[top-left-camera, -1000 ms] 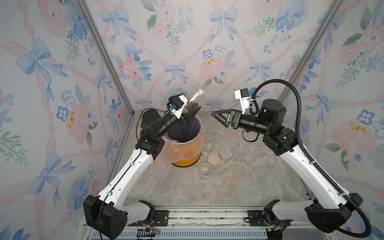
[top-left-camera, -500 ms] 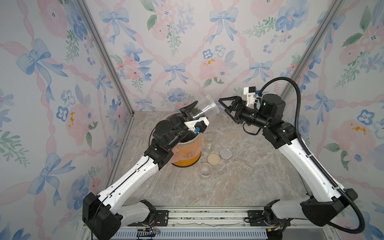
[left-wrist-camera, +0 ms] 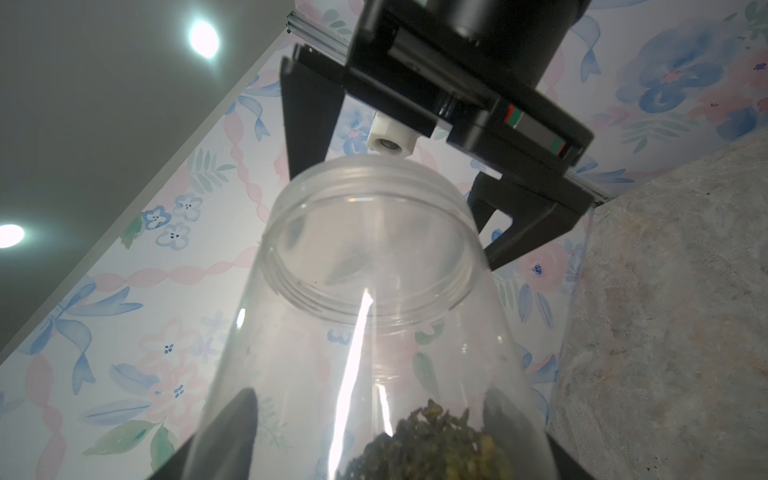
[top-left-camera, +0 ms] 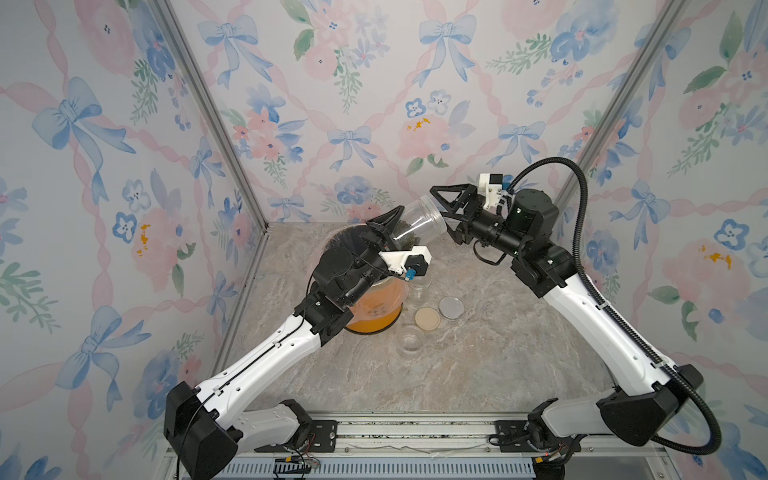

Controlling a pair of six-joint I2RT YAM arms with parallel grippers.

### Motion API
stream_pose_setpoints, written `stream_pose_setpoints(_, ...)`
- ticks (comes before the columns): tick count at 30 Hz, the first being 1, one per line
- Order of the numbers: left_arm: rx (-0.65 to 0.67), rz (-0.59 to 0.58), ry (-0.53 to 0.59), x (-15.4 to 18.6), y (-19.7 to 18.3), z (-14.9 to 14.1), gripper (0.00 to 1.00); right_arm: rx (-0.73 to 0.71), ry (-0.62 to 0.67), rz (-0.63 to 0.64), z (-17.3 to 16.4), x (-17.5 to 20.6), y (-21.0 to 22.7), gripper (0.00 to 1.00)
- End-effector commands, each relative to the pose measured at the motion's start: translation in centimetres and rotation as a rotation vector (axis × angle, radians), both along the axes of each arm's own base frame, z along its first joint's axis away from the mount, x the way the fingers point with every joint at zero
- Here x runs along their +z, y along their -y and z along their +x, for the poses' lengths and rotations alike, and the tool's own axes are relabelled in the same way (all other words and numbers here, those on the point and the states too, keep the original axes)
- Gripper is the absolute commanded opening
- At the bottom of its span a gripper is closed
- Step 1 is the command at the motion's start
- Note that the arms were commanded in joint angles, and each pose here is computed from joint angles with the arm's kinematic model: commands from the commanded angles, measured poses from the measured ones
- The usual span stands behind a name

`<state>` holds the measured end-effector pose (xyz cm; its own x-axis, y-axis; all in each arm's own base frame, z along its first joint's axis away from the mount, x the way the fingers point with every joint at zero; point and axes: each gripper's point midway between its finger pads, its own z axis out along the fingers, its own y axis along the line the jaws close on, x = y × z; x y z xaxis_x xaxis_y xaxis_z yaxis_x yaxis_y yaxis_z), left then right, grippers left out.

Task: Empty moldy tea leaves from jars
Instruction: Unscrew the lid from the jar.

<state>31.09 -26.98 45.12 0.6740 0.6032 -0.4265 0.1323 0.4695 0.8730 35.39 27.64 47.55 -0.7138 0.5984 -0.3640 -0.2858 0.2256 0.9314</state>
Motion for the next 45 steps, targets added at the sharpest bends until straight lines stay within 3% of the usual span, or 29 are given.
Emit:
stream_pose_setpoints(1,0.018,-0.029,0.045,1.5,-0.5,-0.3,0.36,0.024,0.02,0.041,-0.3,0.6,-0.9,0.97)
stream_pose_setpoints(34,0.005,-0.048,0.019,1.1,-0.2,-0.1,0.36,0.104,0.036,0.084,-2.4,0.2,-2.7,0.99)
stream_pose_setpoints(45,0.001,-0.054,0.013,1.0,-0.3,-0.2,0.36,0.093,0.069,0.065,-2.7,0.5,-2.3,0.81)
